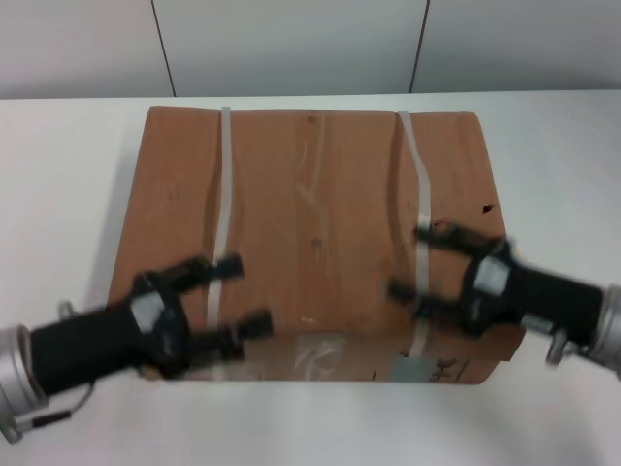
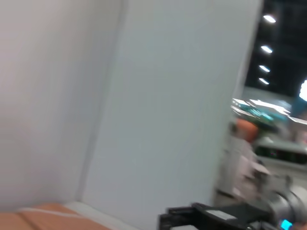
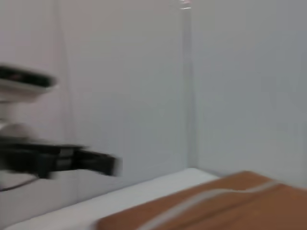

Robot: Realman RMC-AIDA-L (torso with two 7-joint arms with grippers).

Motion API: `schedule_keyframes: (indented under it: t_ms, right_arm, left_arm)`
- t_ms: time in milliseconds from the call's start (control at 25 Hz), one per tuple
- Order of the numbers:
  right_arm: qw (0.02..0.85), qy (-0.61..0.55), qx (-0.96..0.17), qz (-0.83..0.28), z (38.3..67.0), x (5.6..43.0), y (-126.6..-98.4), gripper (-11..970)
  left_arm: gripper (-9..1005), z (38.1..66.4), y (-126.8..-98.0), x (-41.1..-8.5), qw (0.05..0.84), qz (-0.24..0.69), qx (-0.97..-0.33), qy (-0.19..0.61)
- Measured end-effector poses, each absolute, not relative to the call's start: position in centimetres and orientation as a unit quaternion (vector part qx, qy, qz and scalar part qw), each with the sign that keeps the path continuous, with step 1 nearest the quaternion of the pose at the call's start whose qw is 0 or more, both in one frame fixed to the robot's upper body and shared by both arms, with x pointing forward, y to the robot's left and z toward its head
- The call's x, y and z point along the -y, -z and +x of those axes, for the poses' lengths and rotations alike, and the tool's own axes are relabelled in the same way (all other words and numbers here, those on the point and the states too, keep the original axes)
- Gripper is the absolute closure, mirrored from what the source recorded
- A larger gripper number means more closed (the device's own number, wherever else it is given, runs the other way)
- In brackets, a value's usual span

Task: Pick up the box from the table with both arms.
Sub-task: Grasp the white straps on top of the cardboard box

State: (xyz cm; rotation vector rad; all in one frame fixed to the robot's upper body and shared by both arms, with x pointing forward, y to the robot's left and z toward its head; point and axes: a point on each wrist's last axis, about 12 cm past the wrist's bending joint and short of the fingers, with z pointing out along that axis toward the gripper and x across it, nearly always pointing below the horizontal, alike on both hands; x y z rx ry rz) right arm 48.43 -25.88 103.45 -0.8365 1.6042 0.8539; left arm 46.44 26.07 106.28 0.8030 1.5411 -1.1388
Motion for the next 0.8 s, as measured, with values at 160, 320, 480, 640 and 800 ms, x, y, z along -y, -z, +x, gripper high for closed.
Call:
schedule_keyframes:
  t_ms: [160, 320, 480, 640, 800]
  right_arm:
    - [0.57, -0.325, -0.715, -0.242, 49.2, 27.9, -102.9, 113]
    - [0.575, -0.333, -0.731, -0.156, 49.2, 28.8, -102.3, 112]
    - [0.562, -0.359, -0.741, -0.074, 49.2, 29.1, -101.9, 112]
    - [0.54, -0.386, -0.747, -0.039, 49.7, 28.6, -101.7, 112]
    - [0.521, -0.406, -0.75, -0.027, 50.3, 27.7, -101.6, 112]
  left_arm:
    - [153, 47.4, -105.9, -27.5, 0.546, 0.236, -0.666, 0.45]
    - [156, 49.4, -104.3, -30.0, 0.544, 0.034, -0.718, 0.433]
    - [160, 50.6, -103.7, -30.6, 0.497, -0.037, -0.744, 0.445]
    - [163, 51.4, -103.7, -29.8, 0.463, -0.038, -0.757, 0.46]
    - [166, 51.8, -103.6, -28.3, 0.443, -0.008, -0.766, 0.465]
